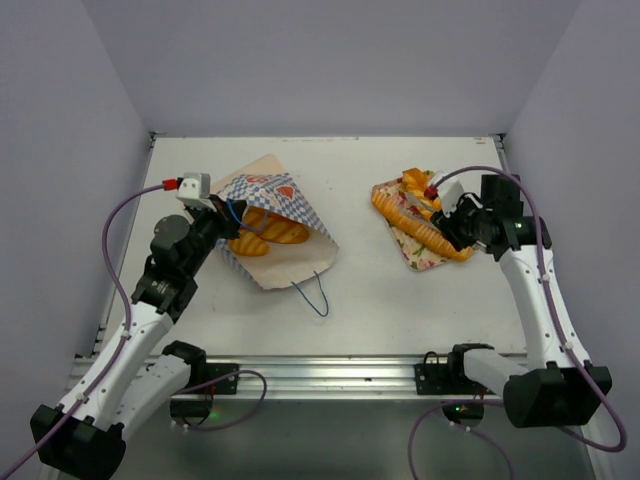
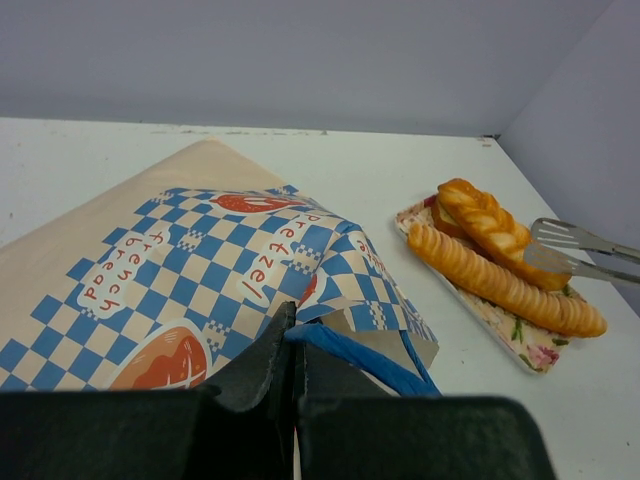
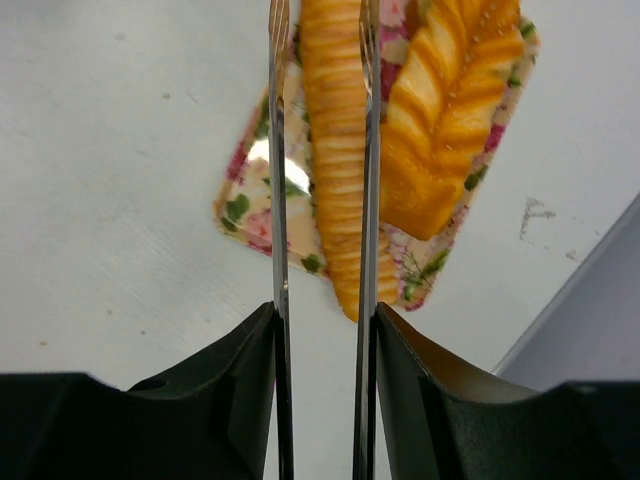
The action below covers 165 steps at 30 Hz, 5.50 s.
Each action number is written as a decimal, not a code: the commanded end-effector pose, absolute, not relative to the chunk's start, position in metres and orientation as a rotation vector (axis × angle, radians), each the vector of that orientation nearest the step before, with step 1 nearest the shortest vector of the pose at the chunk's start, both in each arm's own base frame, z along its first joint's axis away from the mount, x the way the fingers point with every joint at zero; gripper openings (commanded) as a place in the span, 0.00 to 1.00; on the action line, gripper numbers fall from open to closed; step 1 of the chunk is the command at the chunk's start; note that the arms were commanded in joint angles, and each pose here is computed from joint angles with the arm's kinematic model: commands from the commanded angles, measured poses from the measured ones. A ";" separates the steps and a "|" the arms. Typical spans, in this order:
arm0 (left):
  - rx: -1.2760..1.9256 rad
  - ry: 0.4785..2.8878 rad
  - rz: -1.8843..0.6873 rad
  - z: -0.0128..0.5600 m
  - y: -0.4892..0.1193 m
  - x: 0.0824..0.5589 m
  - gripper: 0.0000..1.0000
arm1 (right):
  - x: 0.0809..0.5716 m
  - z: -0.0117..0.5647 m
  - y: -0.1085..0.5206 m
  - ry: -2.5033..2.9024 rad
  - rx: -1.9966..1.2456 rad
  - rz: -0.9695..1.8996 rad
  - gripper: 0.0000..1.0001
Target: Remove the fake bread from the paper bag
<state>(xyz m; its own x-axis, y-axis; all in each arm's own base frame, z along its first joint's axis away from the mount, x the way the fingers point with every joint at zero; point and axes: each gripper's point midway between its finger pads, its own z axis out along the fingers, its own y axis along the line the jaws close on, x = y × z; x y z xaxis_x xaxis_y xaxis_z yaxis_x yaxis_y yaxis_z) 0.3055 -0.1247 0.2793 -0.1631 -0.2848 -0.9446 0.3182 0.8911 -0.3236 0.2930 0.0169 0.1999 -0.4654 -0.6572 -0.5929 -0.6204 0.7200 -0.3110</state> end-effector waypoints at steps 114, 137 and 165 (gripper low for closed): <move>0.306 1.812 -0.515 0.250 -0.124 0.236 0.74 | 0.293 0.136 0.378 2.081 -1.020 0.649 0.47; 0.294 1.888 -0.500 0.231 -0.127 0.252 0.73 | 0.311 0.117 0.390 2.131 -1.060 0.596 0.47; 0.303 1.884 -0.518 0.228 -0.130 0.253 0.73 | 0.311 0.111 0.388 2.122 -1.095 0.578 0.48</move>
<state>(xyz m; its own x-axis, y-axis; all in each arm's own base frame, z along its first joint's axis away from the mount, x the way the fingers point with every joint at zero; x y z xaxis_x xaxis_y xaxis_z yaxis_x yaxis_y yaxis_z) 0.2501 -0.1256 0.2157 -0.4124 -0.0368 -0.9103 0.4095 0.8850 -0.2213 0.3017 0.3707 0.0934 -0.4514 -0.5643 -0.6912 -0.8173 0.5724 0.0664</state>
